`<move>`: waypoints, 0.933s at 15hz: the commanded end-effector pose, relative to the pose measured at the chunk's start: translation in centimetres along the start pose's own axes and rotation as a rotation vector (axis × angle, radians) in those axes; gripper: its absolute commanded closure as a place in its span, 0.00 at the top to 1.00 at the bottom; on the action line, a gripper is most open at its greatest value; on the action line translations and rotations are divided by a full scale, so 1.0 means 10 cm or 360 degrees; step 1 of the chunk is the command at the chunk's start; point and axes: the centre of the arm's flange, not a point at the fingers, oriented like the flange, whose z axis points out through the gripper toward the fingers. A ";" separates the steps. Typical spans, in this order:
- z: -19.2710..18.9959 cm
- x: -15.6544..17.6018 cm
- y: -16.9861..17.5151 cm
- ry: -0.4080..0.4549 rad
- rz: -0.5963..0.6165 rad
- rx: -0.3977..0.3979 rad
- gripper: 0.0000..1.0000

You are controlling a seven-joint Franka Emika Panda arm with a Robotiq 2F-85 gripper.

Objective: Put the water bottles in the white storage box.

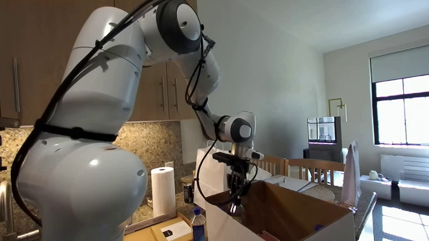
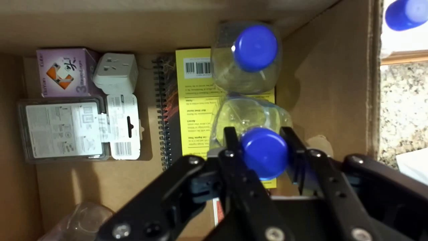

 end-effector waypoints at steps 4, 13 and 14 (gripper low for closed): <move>0.02 -0.18 0.26 -0.0040 0.0040 -0.0028 0.72; -0.20 -0.38 0.44 -0.0028 0.0022 -0.0038 1.00; -0.28 -0.43 0.47 -0.0045 -0.0004 -0.0037 1.00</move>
